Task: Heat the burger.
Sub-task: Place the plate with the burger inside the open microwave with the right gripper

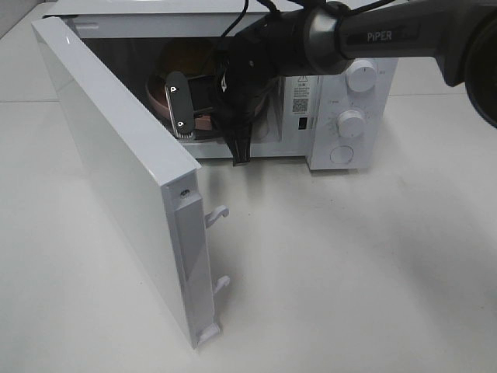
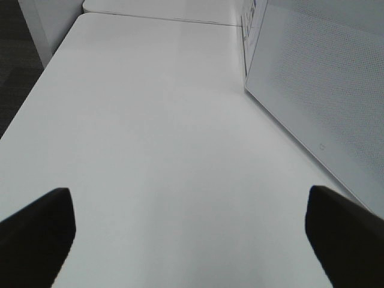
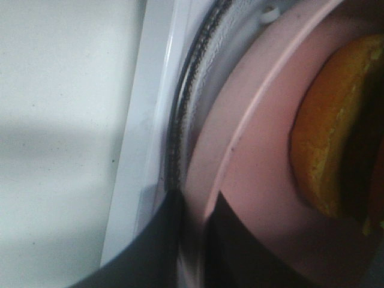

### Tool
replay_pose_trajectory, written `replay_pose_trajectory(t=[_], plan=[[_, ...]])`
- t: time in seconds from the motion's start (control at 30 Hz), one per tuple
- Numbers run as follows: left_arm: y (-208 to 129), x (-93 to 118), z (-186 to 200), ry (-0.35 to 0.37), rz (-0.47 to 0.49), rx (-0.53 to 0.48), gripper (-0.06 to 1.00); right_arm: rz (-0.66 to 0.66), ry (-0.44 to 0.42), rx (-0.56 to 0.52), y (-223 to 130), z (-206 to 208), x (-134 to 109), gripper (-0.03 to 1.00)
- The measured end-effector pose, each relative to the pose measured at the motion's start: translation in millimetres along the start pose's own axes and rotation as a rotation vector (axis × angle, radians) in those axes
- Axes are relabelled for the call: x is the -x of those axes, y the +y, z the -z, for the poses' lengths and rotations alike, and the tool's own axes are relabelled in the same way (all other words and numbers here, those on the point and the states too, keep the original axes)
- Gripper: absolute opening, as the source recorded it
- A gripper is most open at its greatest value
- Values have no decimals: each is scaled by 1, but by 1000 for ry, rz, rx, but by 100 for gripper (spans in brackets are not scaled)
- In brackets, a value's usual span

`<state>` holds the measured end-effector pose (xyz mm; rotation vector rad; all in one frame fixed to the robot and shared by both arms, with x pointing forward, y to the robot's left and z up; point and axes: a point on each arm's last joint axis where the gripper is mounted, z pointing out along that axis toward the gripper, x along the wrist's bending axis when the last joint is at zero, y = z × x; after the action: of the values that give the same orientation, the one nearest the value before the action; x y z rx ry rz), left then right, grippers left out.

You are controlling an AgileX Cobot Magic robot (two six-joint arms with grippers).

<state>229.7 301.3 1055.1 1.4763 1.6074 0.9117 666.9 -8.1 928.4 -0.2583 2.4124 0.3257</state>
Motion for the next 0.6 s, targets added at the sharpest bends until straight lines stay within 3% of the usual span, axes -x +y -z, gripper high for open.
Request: replay_pose_trajectory(t=[0.43, 0.6], plan=[[0, 0, 0, 0, 0, 0, 96, -32, 1, -14, -2, 0, 1, 9], [0, 0, 0, 0, 0, 0, 96, -64, -12, -10, -2, 1, 3, 17]])
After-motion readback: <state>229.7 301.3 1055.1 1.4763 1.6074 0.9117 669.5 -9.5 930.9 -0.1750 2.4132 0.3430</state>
